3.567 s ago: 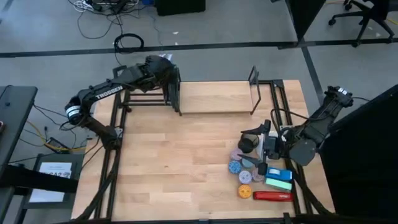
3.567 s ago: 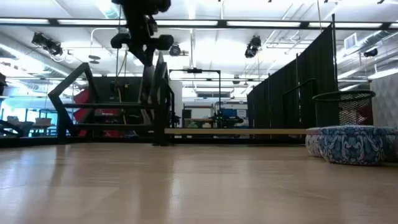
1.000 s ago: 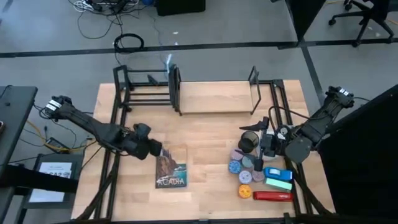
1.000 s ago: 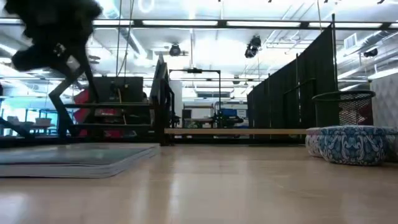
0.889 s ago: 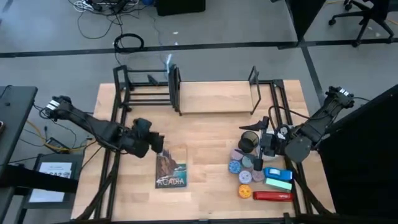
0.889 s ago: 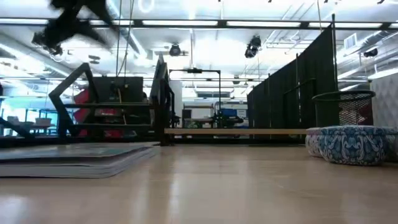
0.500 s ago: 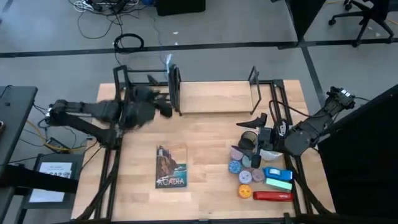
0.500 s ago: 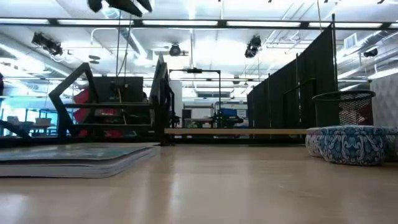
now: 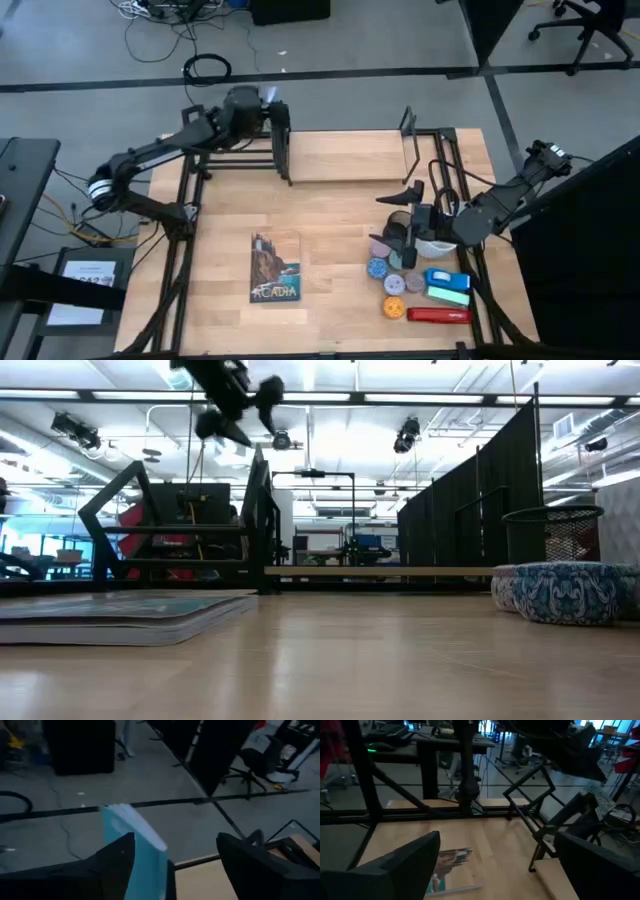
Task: Stock shelves
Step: Remove the blue book from the bookshelf
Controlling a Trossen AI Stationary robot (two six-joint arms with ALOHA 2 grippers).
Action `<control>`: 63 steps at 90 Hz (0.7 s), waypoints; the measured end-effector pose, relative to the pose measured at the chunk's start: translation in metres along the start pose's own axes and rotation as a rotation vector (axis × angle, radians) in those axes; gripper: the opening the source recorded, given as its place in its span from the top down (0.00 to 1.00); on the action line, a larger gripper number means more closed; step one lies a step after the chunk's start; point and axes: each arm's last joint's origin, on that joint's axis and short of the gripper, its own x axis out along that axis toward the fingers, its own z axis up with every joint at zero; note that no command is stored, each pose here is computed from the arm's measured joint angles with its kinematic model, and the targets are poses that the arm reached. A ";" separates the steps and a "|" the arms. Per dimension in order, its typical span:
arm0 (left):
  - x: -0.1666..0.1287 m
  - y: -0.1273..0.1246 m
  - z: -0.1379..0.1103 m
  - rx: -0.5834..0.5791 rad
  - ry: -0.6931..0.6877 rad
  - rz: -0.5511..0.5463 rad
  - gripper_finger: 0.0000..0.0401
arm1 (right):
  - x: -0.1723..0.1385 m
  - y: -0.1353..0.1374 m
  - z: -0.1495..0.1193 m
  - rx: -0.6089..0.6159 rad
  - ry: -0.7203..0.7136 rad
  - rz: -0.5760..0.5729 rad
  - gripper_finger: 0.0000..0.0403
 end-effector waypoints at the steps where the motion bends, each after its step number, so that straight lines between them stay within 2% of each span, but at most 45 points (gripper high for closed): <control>1: 0.002 0.000 -0.001 0.000 0.004 0.004 0.38 | 0.000 0.000 0.000 0.000 0.000 0.000 0.10; 12: 0.017 0.003 -0.007 -0.003 0.032 0.043 0.45 | 0.000 0.000 0.000 -0.001 0.001 0.000 0.10; 23: 0.022 0.004 -0.008 -0.006 0.025 0.061 0.57 | 0.000 0.000 -0.001 -0.014 0.012 -0.001 0.10; 32: 0.022 0.005 -0.007 -0.007 0.018 0.073 0.70 | 0.000 0.000 -0.003 -0.027 0.023 -0.002 0.10; 45: 0.022 0.007 -0.006 0.022 0.010 0.084 0.94 | 0.000 0.000 -0.004 -0.035 0.029 -0.003 0.10; 55: 0.020 0.006 -0.002 0.041 -0.018 0.098 0.98 | 0.000 0.000 -0.004 -0.035 0.030 -0.003 0.10; 63: 0.012 0.000 0.013 0.072 -0.065 0.083 0.99 | 0.000 -0.001 -0.005 -0.044 0.037 -0.004 0.10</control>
